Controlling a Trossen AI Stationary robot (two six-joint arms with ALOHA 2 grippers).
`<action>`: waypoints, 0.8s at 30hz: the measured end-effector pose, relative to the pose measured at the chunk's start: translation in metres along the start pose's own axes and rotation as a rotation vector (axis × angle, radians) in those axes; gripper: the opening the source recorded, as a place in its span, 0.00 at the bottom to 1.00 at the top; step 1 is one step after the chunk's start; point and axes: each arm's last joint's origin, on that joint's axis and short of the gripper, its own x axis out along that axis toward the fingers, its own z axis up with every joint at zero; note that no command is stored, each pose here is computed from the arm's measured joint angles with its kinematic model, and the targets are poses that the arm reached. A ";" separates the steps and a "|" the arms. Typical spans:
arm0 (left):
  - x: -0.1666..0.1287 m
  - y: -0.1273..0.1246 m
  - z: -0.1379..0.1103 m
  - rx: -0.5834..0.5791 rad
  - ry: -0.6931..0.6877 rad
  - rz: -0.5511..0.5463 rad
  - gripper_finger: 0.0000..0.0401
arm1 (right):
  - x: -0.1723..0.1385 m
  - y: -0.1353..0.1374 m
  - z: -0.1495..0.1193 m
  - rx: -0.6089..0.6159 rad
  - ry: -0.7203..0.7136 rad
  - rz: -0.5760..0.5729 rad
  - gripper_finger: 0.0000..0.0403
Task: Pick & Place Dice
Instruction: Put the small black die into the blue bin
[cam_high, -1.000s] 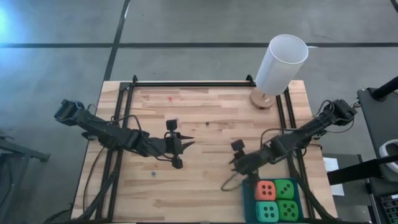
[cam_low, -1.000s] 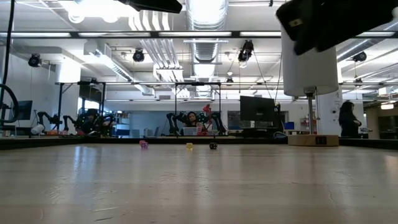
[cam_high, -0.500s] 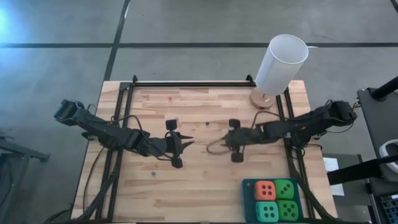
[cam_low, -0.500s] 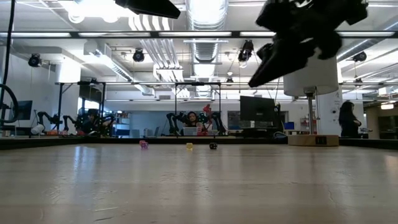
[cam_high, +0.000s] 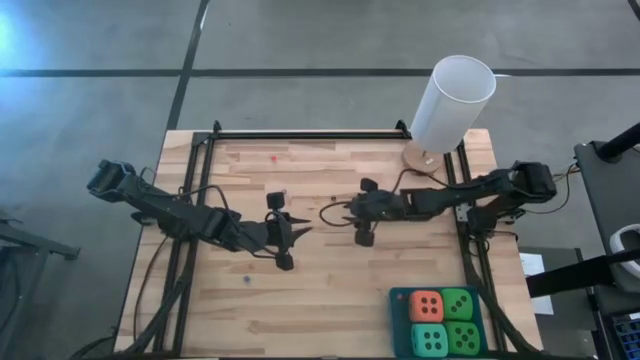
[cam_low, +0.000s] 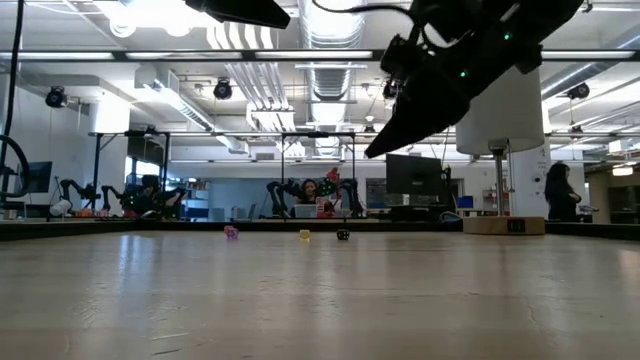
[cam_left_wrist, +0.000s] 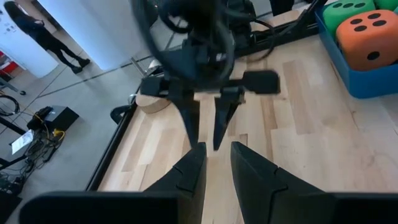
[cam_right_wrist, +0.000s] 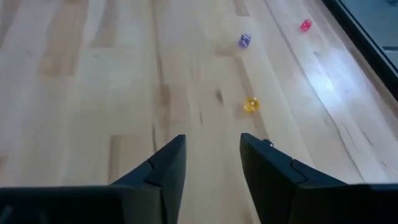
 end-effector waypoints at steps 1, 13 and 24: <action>0.000 0.000 0.000 0.000 0.000 0.000 0.19 | 0.005 -0.002 -0.001 0.007 0.002 -0.007 0.38; 0.000 0.000 0.000 0.001 0.000 0.000 0.19 | 0.067 -0.038 -0.010 0.264 0.071 -0.131 0.48; 0.000 0.000 0.000 0.003 0.003 -0.001 0.19 | 0.097 -0.054 -0.013 0.284 0.130 -0.192 0.46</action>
